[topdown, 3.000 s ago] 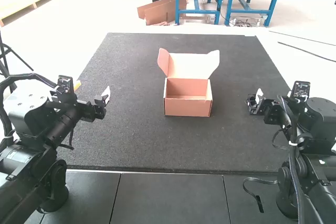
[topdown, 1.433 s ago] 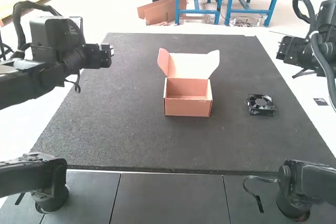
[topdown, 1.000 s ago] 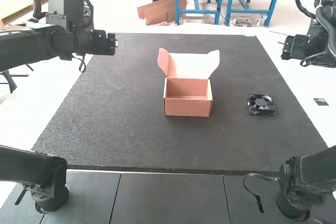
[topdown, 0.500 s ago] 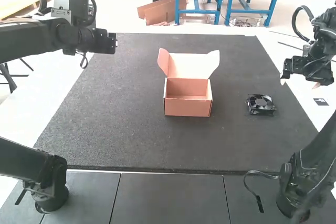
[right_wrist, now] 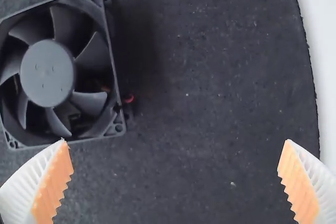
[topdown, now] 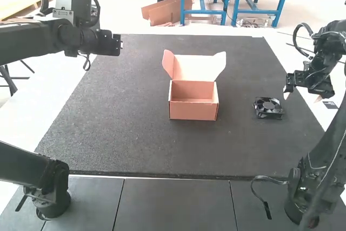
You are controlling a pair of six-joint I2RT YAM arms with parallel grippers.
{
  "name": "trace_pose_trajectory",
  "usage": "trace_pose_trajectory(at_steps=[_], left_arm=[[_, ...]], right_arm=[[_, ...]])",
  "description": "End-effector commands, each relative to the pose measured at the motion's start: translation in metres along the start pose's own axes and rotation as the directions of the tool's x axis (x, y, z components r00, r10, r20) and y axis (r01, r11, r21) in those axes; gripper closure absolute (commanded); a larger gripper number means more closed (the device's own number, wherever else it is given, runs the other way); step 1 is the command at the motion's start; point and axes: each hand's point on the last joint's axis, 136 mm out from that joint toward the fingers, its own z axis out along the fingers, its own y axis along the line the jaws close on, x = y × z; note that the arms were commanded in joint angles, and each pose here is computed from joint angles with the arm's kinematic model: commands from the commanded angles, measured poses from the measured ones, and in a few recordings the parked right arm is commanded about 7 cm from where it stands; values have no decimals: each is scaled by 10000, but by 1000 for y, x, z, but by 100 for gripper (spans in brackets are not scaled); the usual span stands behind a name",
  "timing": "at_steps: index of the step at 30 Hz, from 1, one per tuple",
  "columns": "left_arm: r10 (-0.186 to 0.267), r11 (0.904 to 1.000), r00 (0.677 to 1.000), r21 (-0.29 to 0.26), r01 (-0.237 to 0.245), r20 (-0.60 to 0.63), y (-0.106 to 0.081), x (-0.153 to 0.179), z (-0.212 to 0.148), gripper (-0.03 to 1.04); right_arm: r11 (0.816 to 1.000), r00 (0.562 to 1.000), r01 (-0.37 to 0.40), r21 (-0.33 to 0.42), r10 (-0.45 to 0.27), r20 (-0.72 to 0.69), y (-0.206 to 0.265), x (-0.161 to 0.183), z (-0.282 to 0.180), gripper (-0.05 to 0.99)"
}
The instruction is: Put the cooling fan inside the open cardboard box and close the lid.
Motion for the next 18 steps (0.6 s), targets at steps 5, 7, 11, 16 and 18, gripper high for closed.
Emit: trace_pose_trajectory(at_steps=[5,7,11,16,18], left_arm=[[-180,9998,9996,126,177,228,-1,-9,-1,4],[-193,9998,9995,114,190,257,0,-9,-1,4],[-208,9997,9995,115,205,257,0,-10,-1,4],[-195,9997,9996,126,192,228,-1,-9,-1,4],[-198,9997,9995,112,196,244,-1,-10,-2,4]], right_arm=[[10000,9995,61,-51,-60,302,-2,-17,6,3],[10000,9995,46,-48,-45,302,-3,-19,11,3],[9999,9996,77,-70,-75,274,-2,-23,23,3],[9998,9999,121,-154,-119,100,-2,-29,37,4],[9993,9999,90,-358,-88,79,1,-33,42,3]])
